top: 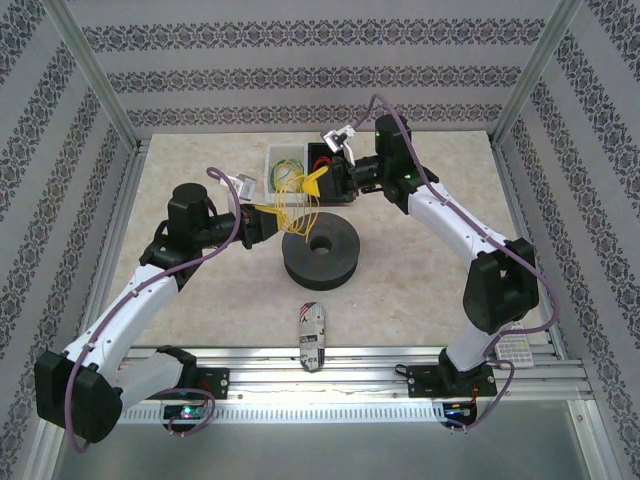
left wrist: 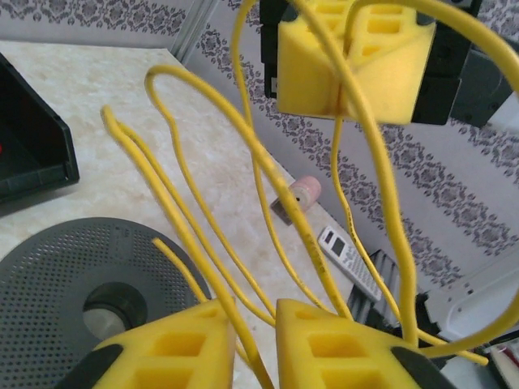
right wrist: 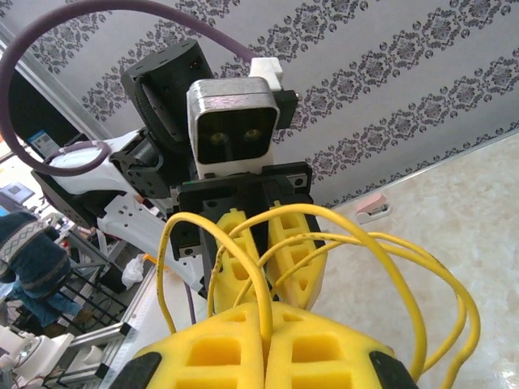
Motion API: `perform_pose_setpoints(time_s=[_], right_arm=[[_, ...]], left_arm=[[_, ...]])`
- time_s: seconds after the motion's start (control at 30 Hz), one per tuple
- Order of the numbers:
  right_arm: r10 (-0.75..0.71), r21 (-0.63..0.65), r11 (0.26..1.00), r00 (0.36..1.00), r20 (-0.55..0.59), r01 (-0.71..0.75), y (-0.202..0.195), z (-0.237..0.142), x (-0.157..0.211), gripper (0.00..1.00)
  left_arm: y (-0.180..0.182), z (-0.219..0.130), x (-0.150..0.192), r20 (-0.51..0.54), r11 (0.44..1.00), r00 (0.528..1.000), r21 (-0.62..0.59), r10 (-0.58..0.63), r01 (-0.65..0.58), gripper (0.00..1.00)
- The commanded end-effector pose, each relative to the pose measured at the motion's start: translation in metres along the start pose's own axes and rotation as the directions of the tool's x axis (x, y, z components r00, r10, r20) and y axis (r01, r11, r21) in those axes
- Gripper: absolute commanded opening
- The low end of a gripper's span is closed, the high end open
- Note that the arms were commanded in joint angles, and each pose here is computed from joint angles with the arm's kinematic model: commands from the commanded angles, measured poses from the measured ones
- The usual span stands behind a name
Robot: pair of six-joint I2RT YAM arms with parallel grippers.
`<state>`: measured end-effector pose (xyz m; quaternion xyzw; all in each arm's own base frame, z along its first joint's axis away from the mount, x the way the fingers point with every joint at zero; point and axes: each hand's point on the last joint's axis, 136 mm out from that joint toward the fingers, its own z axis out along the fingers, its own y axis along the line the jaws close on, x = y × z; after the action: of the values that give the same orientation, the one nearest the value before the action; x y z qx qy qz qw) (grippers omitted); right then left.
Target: Wrap the cables
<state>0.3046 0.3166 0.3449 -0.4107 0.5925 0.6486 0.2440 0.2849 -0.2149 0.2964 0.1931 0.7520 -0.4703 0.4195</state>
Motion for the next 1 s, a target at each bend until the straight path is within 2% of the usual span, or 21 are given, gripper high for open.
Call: perform_pose_setpoints(time_s=[0.0, 0.03, 0.13, 0.27, 0.33, 0.5, 0.63, 0.8, 0.87, 0.97], right_arm=[[-0.079, -0.016, 0.997, 0.997, 0.007, 0.079, 0.018, -0.004, -0.012, 0.00], [-0.080, 0.007, 0.997, 0.997, 0.017, 0.080, 0.014, -0.009, -0.013, 0.00], [-0.088, 0.123, 0.989, 0.994, 0.071, 0.079, -0.002, -0.034, -0.024, 0.00], [-0.108, 0.418, 0.909, 0.974, 0.199, 0.016, -0.041, -0.102, -0.047, 0.00], [-0.121, 0.574, 0.816, 0.951, 0.286, -0.069, -0.063, -0.156, -0.060, 0.00], [-0.129, 0.792, 0.540, 0.901, 0.413, -0.286, -0.106, -0.274, -0.067, 0.00], [-0.124, 0.837, 0.347, 0.863, 0.489, -0.424, -0.139, -0.355, -0.058, 0.00], [-0.135, 0.846, 0.194, 0.841, 0.524, -0.497, -0.158, -0.421, -0.047, 0.00], [-0.136, 0.846, 0.144, 0.837, 0.531, -0.513, -0.162, -0.441, -0.042, 0.00], [-0.133, 0.835, 0.083, 0.825, 0.550, -0.544, -0.165, -0.468, -0.031, 0.00]], left_arm=[[0.001, -0.003, -0.008, 0.030, 1.000, 0.999, -0.008, 0.029, -0.029, 0.06], [0.003, -0.005, -0.008, 0.027, 0.999, 0.999, -0.026, 0.027, -0.026, 0.00], [0.012, -0.014, -0.010, 0.013, 0.995, 1.000, -0.098, 0.018, -0.017, 0.00], [0.033, -0.043, -0.023, 0.025, 0.972, 0.999, -0.233, -0.025, 0.030, 0.00], [0.045, -0.067, -0.036, 0.052, 0.944, 0.998, -0.324, -0.047, 0.062, 0.00], [0.064, -0.139, -0.083, 0.111, 0.825, 0.992, -0.555, -0.056, 0.109, 0.00], [0.062, -0.196, -0.126, 0.201, 0.744, 0.979, -0.649, -0.035, 0.159, 0.00], [0.054, -0.268, -0.176, 0.365, 0.670, 0.931, -0.697, 0.024, 0.256, 0.00], [0.053, -0.292, -0.198, 0.454, 0.673, 0.890, -0.673, 0.047, 0.308, 0.00], [0.051, -0.342, -0.234, 0.608, 0.703, 0.789, -0.602, 0.095, 0.379, 0.00]])
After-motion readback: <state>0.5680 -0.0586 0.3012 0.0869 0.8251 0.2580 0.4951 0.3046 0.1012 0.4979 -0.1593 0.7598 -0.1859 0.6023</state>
